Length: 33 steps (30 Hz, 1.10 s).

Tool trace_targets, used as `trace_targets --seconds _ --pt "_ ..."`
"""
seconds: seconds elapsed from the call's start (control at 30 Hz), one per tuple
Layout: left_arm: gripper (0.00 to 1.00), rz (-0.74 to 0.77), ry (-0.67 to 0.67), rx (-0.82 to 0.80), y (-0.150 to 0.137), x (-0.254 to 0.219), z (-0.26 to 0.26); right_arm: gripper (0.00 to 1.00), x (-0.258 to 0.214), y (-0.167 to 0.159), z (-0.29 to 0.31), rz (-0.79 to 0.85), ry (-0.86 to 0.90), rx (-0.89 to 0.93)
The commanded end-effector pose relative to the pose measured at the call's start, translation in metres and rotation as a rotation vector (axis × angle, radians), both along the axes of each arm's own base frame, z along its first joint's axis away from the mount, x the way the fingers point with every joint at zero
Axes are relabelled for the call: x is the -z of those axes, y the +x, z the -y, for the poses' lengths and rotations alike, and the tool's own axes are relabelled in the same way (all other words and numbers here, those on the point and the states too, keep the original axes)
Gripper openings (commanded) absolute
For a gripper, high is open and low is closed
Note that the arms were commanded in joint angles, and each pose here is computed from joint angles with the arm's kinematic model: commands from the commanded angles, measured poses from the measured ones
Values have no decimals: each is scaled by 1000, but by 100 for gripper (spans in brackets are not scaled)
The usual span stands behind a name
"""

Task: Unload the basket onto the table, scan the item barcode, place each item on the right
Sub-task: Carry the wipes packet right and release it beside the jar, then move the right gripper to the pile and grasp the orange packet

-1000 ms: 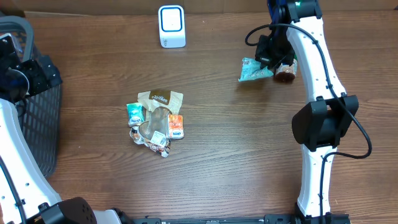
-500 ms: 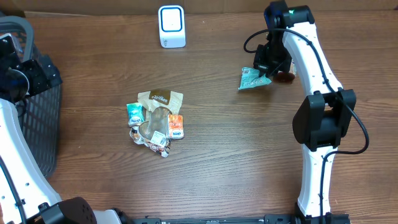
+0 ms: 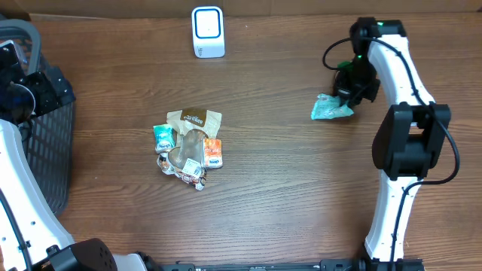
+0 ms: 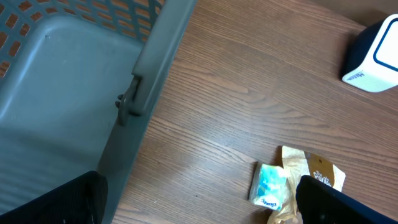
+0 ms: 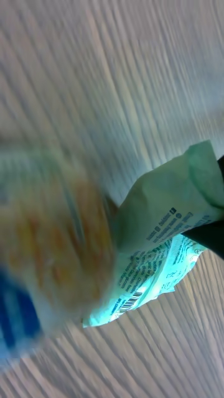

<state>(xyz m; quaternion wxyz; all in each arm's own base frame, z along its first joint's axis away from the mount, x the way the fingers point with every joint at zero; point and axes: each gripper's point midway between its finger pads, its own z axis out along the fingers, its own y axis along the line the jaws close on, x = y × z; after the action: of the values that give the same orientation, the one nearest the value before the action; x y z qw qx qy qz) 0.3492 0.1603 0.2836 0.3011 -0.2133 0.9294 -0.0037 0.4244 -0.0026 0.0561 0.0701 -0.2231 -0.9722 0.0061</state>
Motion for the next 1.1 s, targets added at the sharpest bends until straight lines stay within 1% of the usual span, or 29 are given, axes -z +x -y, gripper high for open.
trace_targets --seconds 0.0,0.03,0.07,0.1,0.23,0.33,0.4,0.43,0.53,0.63,0.7,0.77,0.9,0.97,1.07 --pt "100 29 -1 -1 2 -10 1 29 1 -7 17 -26 -29 28" --pt "100 29 -1 -1 2 -10 1 36 1 -8 18 -32 -28 29" --pt "100 29 0 -1 2 -10 1 53 0 -11 19 -43 -27 27" --pt "99 29 -1 -1 2 -10 1 56 0 -13 18 -52 -19 13" --pt "100 29 -1 -1 2 -10 1 56 -17 -11 -6 -33 136 -81" --pt "99 29 -1 -1 2 -10 1 55 -51 -4 -39 44 286 -188" --pt "100 29 -1 -1 2 -10 1 56 -78 1 -63 119 347 -261" --pt "99 29 -1 -1 2 -10 1 56 -103 -4 -82 179 352 -324" --pt "100 29 -1 -1 2 -10 1 56 -147 -17 -109 275 350 -408" --pt "99 29 -1 -1 2 -10 1 56 -171 -28 -125 328 353 -459" --pt "100 29 -1 -1 2 -10 1 59 -186 -38 -140 361 358 -503" --pt "99 29 -1 -1 2 -10 1 65 -192 -46 -155 370 365 -545" --pt "100 29 -1 -1 2 -10 1 68 -182 -57 -190 348 385 -617" --pt "100 29 -1 -1 2 -10 1 69 -170 -58 -206 336 395 -617" --pt "99 29 -1 -1 2 -10 1 70 -132 -65 -244 301 443 -626"
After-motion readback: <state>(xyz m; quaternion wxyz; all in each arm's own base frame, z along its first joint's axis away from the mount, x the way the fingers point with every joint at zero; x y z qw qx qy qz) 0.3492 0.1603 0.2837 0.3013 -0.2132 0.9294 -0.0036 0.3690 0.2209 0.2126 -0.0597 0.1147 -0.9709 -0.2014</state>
